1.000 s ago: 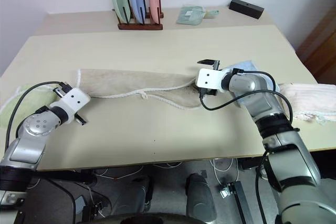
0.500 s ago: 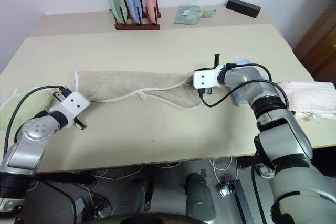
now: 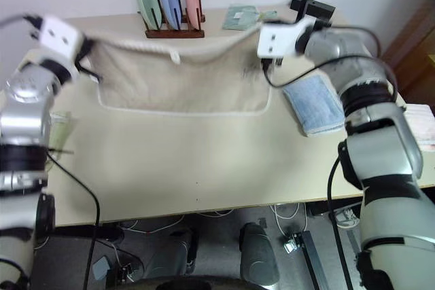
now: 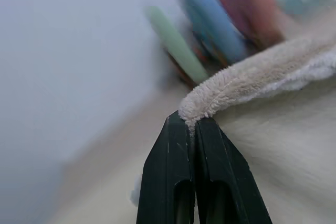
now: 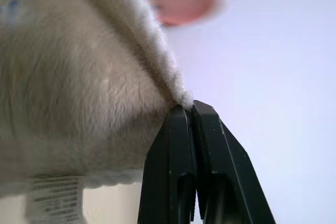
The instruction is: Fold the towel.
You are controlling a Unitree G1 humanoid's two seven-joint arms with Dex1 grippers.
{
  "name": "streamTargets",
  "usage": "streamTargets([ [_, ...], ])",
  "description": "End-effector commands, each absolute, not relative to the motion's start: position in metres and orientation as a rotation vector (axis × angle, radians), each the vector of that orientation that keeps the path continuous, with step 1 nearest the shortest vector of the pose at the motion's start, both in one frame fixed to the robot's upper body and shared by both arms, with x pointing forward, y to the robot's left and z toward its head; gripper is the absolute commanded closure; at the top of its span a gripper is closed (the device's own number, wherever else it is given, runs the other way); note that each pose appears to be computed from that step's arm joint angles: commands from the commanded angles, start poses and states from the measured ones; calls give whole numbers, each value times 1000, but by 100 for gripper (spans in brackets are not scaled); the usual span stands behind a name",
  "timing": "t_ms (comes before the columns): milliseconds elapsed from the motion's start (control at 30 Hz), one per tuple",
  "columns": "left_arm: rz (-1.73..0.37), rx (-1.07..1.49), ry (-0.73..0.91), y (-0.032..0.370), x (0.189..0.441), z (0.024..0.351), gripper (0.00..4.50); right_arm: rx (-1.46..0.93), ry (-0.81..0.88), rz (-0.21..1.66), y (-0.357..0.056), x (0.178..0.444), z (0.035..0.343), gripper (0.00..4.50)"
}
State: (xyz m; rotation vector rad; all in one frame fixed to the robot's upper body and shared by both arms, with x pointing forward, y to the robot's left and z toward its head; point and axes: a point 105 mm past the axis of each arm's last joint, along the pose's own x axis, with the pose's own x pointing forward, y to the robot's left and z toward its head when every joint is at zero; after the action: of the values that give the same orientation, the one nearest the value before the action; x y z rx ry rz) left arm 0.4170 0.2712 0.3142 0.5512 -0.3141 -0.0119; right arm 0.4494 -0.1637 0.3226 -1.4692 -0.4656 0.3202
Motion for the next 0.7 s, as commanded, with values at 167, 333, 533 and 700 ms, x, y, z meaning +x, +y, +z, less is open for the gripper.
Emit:
streamTargets([
  [167, -9, 515, -443, 293, 391, 365, 450, -1386, -580, 364, -168, 424, 361, 445],
  [333, -255, 587, -230, 284, 355, 294, 450, -1277, -470, 649, -164, 400, 310, 445],
  [533, -438, 570, 151, 281, 278, 193, 450, -1092, -71, 1031, -175, 339, 214, 445],
  [700, -518, 547, 321, 278, 234, 169, 450, -962, 148, 1141, -188, 302, 202, 445],
])
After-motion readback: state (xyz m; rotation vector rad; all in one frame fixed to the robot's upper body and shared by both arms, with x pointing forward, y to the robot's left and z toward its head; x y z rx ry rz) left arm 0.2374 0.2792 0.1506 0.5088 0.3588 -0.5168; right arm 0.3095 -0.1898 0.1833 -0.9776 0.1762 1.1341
